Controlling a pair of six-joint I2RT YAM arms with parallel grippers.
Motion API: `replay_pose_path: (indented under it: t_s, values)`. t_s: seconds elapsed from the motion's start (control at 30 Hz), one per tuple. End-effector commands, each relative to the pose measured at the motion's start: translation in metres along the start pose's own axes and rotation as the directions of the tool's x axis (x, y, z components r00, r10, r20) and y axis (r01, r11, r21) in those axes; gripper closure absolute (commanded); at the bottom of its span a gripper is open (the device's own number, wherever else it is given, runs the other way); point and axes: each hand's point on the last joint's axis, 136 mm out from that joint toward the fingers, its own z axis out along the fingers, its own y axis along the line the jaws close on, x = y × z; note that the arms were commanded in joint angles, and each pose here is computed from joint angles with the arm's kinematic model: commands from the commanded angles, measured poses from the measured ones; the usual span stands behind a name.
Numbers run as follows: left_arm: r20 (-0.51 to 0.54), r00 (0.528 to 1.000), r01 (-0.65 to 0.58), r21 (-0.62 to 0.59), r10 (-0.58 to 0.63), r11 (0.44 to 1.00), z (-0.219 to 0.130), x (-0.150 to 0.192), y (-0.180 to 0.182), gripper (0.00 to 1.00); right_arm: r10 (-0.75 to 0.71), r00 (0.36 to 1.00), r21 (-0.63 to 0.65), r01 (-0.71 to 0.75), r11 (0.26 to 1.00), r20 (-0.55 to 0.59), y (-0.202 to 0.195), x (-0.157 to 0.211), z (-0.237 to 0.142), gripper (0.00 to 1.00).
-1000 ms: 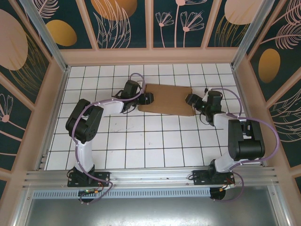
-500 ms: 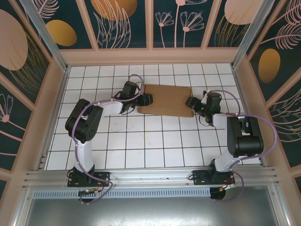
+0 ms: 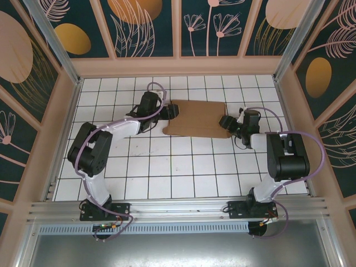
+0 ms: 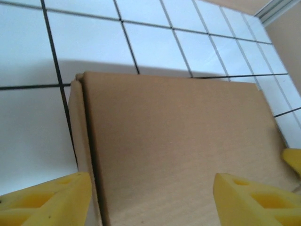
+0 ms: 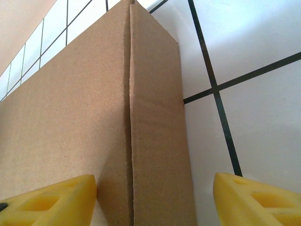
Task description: Fold the paper box
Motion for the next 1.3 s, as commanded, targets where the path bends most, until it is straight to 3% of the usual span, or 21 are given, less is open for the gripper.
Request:
replay_pose_path:
  t_s: [0.0,0.3,0.6,0.83,1.0,1.27]
  values:
    - [-0.078,0.997,0.026,-0.03,-0.028,0.999,0.02,0.021,0.02,0.37,-0.015,1.0,0.0,0.015,1.0,-0.014,0.0,0.002,0.001,0.32]
    - [-0.146,0.981,0.128,0.025,-0.124,0.991,0.036,0.04,0.039,0.56,-0.03,1.0,0.003,0.03,1.0,-0.003,0.002,0.002,-0.007,0.26]
    - [-0.15,0.972,0.197,0.1,-0.181,0.975,0.027,0.045,0.044,0.74,-0.029,0.998,-0.065,0.032,0.997,0.047,0.023,-0.014,-0.016,0.2]
    - [-0.144,0.964,0.242,0.136,-0.222,0.961,0.02,0.049,0.058,0.81,0.027,0.989,-0.107,-0.012,0.994,0.148,0.029,-0.031,-0.031,0.15]
    - [-0.153,0.949,0.306,0.241,-0.275,0.921,0.017,0.048,0.059,0.84,0.073,0.992,-0.194,-0.051,0.98,0.104,0.038,-0.026,-0.029,0.14]
    - [-0.18,0.946,0.306,0.219,-0.27,0.926,0.019,0.054,0.07,0.88,0.125,0.992,-0.288,-0.111,0.951,0.033,0.047,-0.015,-0.02,0.13]
